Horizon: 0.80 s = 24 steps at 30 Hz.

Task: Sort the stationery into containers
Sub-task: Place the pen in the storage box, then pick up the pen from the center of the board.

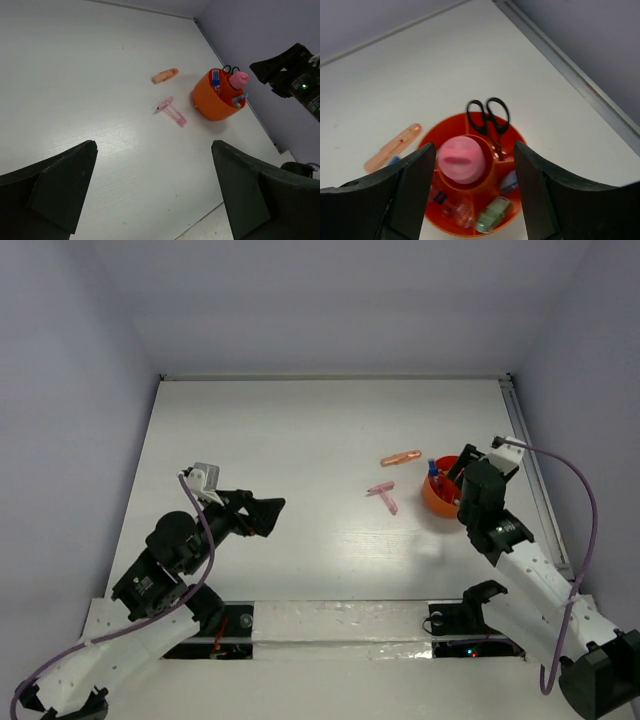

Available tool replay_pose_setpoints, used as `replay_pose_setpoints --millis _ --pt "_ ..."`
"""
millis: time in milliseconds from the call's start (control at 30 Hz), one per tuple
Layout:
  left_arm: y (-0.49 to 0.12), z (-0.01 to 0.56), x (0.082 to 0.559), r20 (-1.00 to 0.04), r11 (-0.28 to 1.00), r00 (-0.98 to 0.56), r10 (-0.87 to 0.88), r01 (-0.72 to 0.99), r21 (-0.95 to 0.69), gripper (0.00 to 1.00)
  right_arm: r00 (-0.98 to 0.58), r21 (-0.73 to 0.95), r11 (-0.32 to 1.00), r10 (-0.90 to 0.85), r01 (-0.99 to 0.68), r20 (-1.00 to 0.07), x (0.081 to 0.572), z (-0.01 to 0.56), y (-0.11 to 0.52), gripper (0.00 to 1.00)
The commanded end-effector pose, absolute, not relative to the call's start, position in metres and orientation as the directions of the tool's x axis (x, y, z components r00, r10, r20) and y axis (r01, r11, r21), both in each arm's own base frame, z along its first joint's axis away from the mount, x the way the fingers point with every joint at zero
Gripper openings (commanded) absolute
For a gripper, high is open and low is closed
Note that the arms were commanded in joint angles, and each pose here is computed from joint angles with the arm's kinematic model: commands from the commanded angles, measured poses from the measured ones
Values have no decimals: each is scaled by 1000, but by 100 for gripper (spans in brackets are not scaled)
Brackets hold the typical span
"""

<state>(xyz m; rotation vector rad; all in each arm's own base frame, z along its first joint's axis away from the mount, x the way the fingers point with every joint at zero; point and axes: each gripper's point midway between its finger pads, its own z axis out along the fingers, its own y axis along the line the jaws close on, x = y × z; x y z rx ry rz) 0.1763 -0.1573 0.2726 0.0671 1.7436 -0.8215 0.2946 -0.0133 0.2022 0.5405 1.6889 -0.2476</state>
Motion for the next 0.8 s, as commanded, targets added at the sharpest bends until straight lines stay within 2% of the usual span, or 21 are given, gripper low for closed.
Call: replay_pose_setpoints --millis 0,67,167,267,300,367,400,433,500,533,567,600,667,700,767 --pt "-166 298 179 -882 694 -286 -374 544 -471 99 -152 143 949 192 281 -970 310 235 22 70" --pt "-162 297 188 -886 705 -270 -376 536 -463 99 -231 155 977 185 144 -955 313 233 50 70" --pt "-168 295 193 -888 689 -291 -356 561 -460 99 -336 125 992 117 -3 -935 301 223 88 64" --pt "-167 300 199 -887 687 -281 -367 561 -462 99 -393 142 973 62 -179 -918 283 220 137 54" --pt "-166 302 201 -888 688 -274 -369 562 -459 99 -412 155 962 50 -225 -910 277 217 150 46" --pt "-168 309 204 -888 681 -256 -382 571 -458 99 -495 213 911 12 -352 -869 258 202 187 41" --pt "-168 308 205 -888 682 -257 -382 571 -458 99 -525 232 897 1 -375 -851 253 194 195 39" --pt "-170 313 207 -888 679 -246 -387 576 -456 99 -572 243 897 -13 -368 -820 249 176 198 28" --pt "-168 311 211 -896 698 -242 -371 564 -441 99 -612 247 920 10 -304 -790 247 156 192 12" --pt "-166 314 212 -898 705 -232 -373 559 -437 99 -630 234 937 19 -261 -777 245 141 184 11" --pt "-165 307 212 -901 717 -249 -356 545 -434 99 -629 236 949 54 -210 -776 247 137 178 11" --pt "-164 307 211 -905 721 -242 -351 547 -426 99 -627 235 954 69 -185 -776 248 133 175 19" --pt "-163 310 210 -908 720 -228 -352 554 -418 99 -631 213 967 77 -142 -772 251 122 168 39" --pt "-163 311 210 -910 719 -224 -348 559 -412 99 -643 196 972 69 -128 -763 251 116 166 55" --pt "-165 311 211 -911 715 -223 -348 565 -412 99 -676 192 973 57 -127 -734 252 107 172 62"
